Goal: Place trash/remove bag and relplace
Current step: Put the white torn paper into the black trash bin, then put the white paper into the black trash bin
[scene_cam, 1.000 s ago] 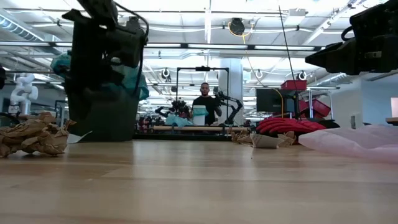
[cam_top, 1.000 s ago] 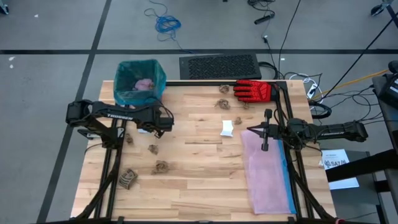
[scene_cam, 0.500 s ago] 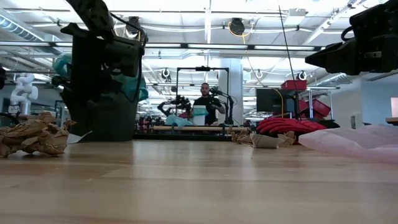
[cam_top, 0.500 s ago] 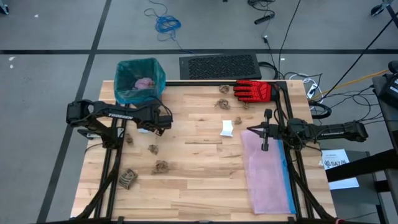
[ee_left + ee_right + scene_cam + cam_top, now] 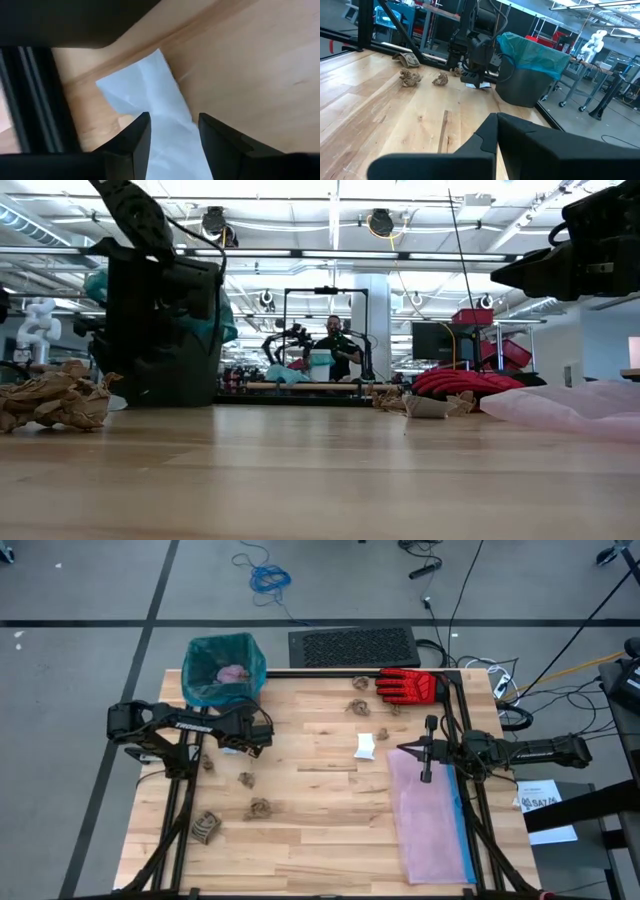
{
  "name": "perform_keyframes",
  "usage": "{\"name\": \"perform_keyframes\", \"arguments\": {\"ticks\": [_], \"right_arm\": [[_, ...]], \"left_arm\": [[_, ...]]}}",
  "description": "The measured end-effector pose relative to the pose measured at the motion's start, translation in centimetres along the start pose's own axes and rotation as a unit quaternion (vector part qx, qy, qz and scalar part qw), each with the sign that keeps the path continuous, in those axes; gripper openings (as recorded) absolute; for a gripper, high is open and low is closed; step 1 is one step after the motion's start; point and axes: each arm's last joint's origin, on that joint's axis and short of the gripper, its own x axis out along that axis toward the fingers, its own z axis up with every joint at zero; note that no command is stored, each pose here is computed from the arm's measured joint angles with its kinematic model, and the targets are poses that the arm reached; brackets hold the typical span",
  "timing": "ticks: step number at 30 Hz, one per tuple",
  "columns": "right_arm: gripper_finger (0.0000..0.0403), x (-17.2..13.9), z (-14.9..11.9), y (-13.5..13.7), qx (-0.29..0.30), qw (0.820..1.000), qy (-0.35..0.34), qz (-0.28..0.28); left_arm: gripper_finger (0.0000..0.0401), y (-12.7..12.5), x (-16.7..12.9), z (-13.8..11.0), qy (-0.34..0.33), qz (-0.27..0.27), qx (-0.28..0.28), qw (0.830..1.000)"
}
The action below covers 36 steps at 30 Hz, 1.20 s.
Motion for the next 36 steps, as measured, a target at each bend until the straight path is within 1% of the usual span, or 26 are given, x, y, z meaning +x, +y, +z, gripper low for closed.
{"name": "perform_keyframes", "arguments": {"ticks": [5,9,12,14,16,20,22,26,36], "right_arm": [[0.0,0.0,0.0,0.0,0.0,1.0,0.0,0.001],[0.0,0.0,0.0,0.0,0.0,1.0,0.0,0.001],[0.0,0.0,0.0,0.0,0.0,1.0,0.0,0.001],[0.0,0.0,0.0,0.0,0.0,1.0,0.0,0.001],[0.0,0.0,0.0,0.0,0.0,1.0,0.0,0.001],[0.0,0.0,0.0,0.0,0.0,1.0,0.0,0.001],[0.0,0.0,0.0,0.0,0.0,1.0,0.0,0.001],[0.0,0.0,0.0,0.0,0.0,1.0,0.0,0.001],[0.0,0.0,0.0,0.0,0.0,1.0,0.0,0.001]], "left_arm": [[0.0162,-0.2,0.8,-0.3,-0.016,-0.017,0.001,1.0],[0.0162,-0.2,0.8,-0.3,-0.018,-0.016,0.001,1.0],[0.0149,-0.2,0.8,-0.3,-0.021,-0.011,0.002,1.0],[0.0129,-0.1,0.9,-0.3,-0.026,-0.001,0.008,1.0],[0.0101,0.0,0.9,-0.3,-0.032,0.007,0.009,0.999],[0.0025,0.0,0.9,-0.3,-0.04,0.013,0.024,0.999],[0.0008,0.0,0.9,-0.3,-0.04,0.014,0.034,0.999],[0.0002,0.1,0.9,-0.4,-0.034,0.015,0.045,0.998],[0.0001,-1.0,0.0,-2.0,0.008,-0.026,0.083,0.996]]}}
